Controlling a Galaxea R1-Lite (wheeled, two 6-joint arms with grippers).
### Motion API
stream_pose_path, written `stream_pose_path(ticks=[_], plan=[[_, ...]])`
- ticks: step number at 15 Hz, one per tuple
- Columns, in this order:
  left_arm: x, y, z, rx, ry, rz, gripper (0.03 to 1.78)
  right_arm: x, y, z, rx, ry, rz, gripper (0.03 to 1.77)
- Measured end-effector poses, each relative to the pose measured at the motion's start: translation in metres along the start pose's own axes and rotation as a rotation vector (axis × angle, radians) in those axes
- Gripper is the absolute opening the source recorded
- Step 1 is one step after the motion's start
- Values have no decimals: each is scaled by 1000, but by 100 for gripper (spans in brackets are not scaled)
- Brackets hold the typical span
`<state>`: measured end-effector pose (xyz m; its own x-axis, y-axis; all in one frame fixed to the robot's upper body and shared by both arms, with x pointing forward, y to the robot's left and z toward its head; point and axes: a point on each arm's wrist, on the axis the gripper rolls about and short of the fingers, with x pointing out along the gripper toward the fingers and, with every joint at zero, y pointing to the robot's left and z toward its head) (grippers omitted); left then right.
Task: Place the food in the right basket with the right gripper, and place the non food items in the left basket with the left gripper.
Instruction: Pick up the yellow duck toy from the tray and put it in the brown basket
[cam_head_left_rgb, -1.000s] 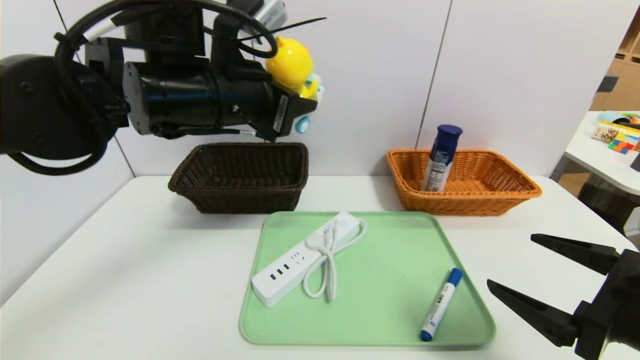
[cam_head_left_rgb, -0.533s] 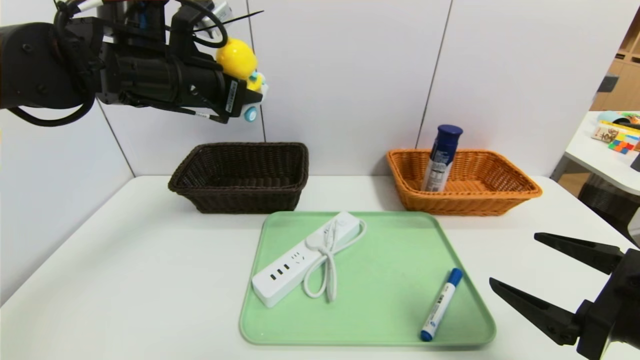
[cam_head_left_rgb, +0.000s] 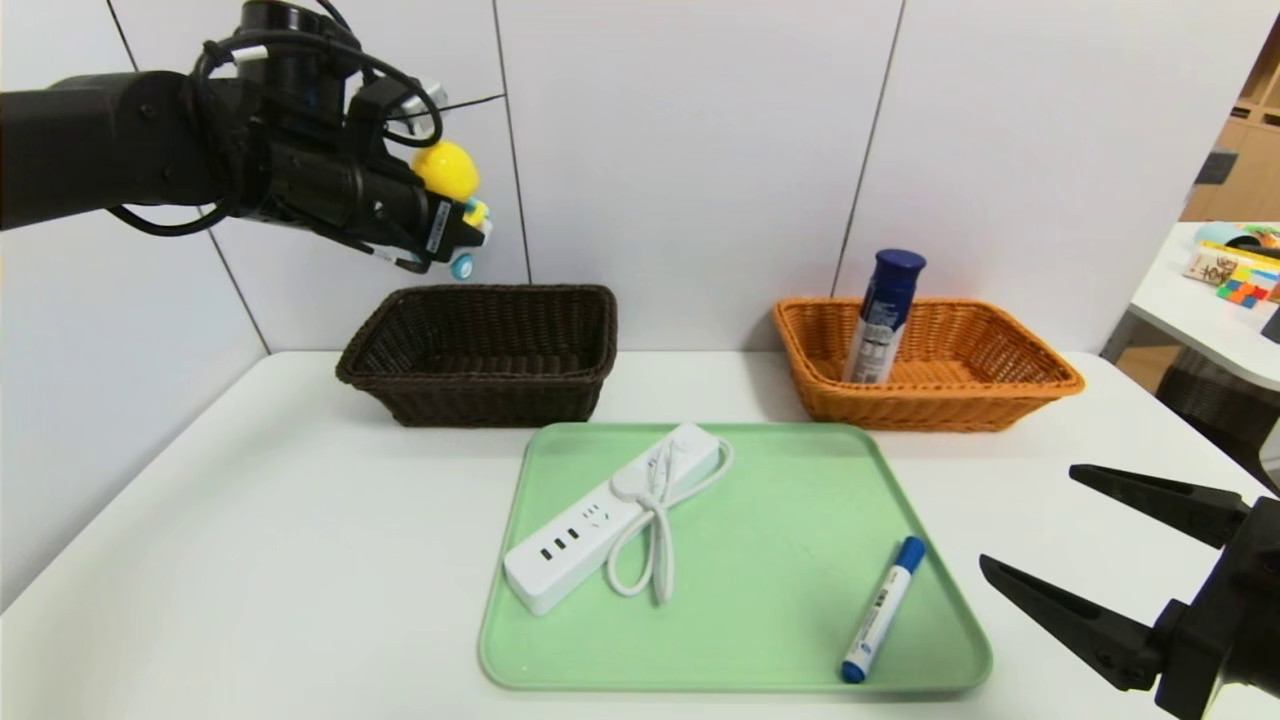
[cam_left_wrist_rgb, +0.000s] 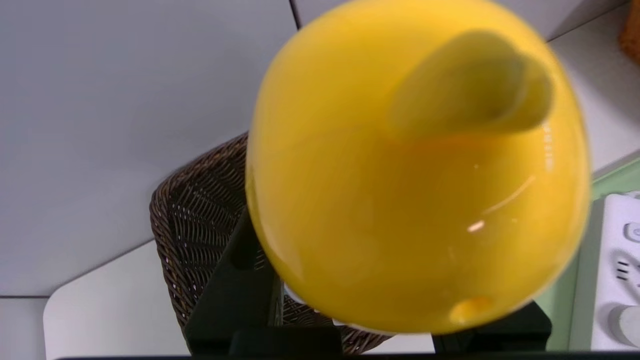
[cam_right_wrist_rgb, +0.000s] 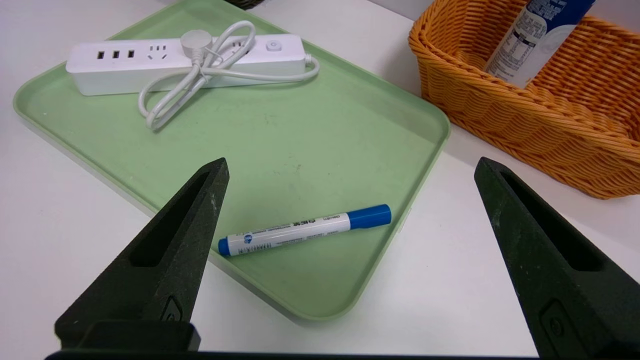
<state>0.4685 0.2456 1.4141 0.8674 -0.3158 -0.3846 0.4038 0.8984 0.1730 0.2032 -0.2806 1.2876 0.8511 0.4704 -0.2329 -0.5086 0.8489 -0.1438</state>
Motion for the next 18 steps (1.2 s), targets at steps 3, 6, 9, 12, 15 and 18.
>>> stream_pose_path(ticks=[3,6,9,12,15,18], plan=[[17,13,-14,-21,48,19,75,0,0,0,0,0,0,169],[28,20,-25,-38,87,28,75,0,0,0,0,1,0,169],[37,23,-37,-63,126,29,75,0,0,0,0,1,1,169],[44,22,-46,-72,158,24,75,0,0,0,0,2,-1,169],[50,21,-53,-78,183,19,75,0,0,0,0,1,-1,169],[54,21,-62,-83,211,15,75,0,0,0,-1,1,-1,169]])
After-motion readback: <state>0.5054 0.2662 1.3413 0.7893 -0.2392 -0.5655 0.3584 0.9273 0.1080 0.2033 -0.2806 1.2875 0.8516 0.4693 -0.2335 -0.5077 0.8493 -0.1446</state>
